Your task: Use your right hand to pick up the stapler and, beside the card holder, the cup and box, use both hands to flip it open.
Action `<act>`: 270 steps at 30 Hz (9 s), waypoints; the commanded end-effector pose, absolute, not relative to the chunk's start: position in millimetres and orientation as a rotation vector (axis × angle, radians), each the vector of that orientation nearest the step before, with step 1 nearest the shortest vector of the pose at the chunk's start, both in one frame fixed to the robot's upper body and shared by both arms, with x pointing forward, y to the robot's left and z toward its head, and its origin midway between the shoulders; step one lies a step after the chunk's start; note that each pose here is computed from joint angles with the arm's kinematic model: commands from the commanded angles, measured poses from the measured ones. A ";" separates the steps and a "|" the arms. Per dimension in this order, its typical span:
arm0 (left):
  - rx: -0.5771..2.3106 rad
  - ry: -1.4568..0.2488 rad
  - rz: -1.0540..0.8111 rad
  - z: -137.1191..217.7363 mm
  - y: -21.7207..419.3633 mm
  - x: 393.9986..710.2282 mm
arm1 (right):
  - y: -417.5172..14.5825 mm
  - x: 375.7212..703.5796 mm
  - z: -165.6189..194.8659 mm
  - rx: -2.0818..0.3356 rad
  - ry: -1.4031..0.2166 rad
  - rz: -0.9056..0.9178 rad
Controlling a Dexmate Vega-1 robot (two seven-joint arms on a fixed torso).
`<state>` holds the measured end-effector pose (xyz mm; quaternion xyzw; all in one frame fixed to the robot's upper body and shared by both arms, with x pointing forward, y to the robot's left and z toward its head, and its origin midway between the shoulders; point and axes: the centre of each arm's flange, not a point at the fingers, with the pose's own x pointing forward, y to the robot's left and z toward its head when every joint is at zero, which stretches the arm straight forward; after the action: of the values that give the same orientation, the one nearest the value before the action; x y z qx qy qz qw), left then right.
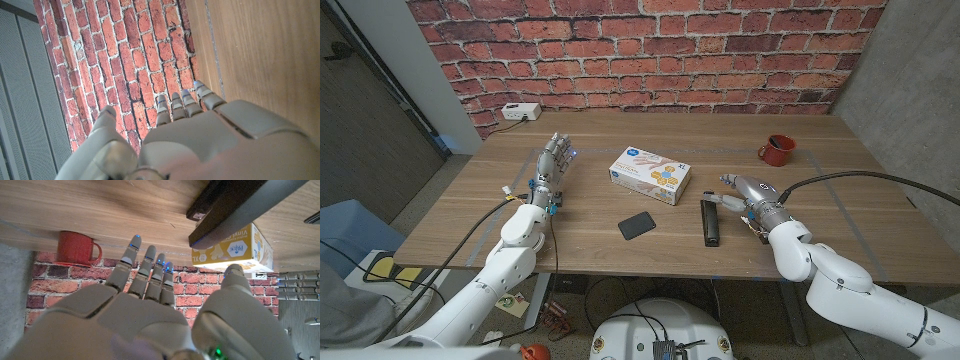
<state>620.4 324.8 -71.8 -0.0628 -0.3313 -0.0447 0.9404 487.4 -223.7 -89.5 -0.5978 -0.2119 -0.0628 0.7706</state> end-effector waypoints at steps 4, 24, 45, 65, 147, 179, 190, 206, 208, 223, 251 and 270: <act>-0.128 -0.678 -0.084 -74.4 324.0 616.3 | -225.6 483.6 -93.0 -1.325 -0.443 -0.138; -0.125 -0.676 -0.081 -73.9 321.2 614.8 | -226.2 485.7 -95.4 -1.342 -0.441 -0.150; -0.124 -0.683 -0.084 -72.0 321.4 614.6 | -220.8 480.5 -102.1 -1.378 -0.443 -0.182; -0.131 -0.685 -0.078 -76.2 320.1 612.8 | -216.8 483.3 -107.3 -1.428 -0.404 -0.176; -0.154 -0.665 -0.081 -84.3 329.9 629.0 | -182.2 495.4 -101.4 -1.535 -0.370 -0.188; -0.184 -0.677 -0.086 -89.5 329.8 629.2 | -176.7 495.4 -93.0 -1.538 -0.491 -0.172; -0.172 -0.673 -0.085 -85.1 329.2 628.5 | -182.6 493.2 -88.0 -1.538 -0.487 -0.203; -0.166 -0.674 -0.092 -84.7 328.8 626.5 | -189.7 488.9 -76.8 -1.510 -0.513 -0.239; -0.163 -0.674 -0.089 -84.3 329.0 625.2 | -191.0 488.4 -74.3 -1.488 -0.520 -0.240; -0.143 -0.672 -0.071 -83.8 326.6 619.2 | -197.6 484.8 -56.1 -1.459 -0.556 -0.272; 0.011 -0.751 -0.152 -47.5 304.3 599.0 | -191.5 472.4 -31.9 -1.382 -0.653 -0.373; 0.010 -0.810 -0.209 -22.3 288.1 596.1 | -188.0 475.1 -17.4 -1.241 -0.700 -0.418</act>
<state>597.9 297.6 -40.7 0.0062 -0.3736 -0.0891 0.9233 473.4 -189.3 -24.2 -0.5933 -0.3088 -0.1822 0.7207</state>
